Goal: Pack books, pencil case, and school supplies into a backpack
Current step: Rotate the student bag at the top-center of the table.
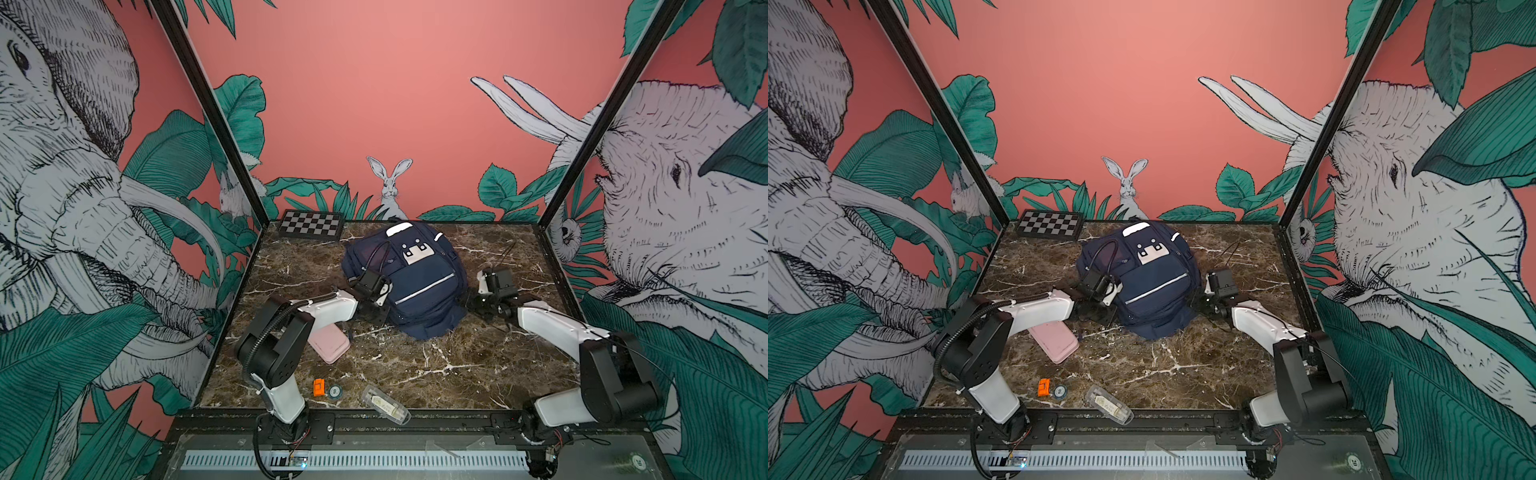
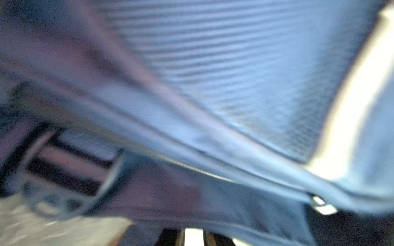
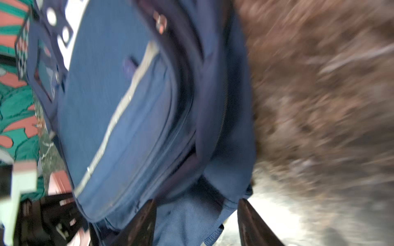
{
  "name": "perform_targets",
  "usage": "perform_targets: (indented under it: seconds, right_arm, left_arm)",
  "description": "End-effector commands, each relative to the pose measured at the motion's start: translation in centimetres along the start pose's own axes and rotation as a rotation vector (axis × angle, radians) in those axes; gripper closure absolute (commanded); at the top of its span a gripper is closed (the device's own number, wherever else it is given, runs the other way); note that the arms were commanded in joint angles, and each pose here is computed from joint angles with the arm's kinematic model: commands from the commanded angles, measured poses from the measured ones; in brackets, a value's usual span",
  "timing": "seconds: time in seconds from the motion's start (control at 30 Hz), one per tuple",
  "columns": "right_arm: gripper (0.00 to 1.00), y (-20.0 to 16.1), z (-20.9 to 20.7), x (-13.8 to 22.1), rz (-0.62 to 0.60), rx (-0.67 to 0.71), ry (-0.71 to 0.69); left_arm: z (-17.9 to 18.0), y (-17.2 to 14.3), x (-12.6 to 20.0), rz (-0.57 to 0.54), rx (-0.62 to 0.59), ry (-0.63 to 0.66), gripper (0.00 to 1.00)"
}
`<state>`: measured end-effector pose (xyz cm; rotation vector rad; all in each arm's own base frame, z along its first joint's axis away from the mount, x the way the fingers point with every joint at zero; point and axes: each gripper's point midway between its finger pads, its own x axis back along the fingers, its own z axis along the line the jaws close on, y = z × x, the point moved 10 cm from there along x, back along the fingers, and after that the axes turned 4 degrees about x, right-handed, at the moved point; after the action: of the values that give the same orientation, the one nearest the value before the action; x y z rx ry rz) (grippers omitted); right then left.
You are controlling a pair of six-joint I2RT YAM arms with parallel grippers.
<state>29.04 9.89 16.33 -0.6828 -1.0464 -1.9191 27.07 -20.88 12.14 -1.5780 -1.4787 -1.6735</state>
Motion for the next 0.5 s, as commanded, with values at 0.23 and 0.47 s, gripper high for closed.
perform_targets:
  seconds: [0.23, 0.47]
  right_arm:
    - [0.39, 1.4, 0.9, 3.7, -0.047, 0.058, 0.069]
    - [0.39, -2.3, 3.6, 4.7, -0.017, 0.103, 0.135]
  left_arm:
    - [-7.3, 1.4, 1.0, -0.046, -0.157, -0.148, 0.81]
    - [-10.3, 2.4, 2.0, -0.052, -0.242, -0.234, 0.78]
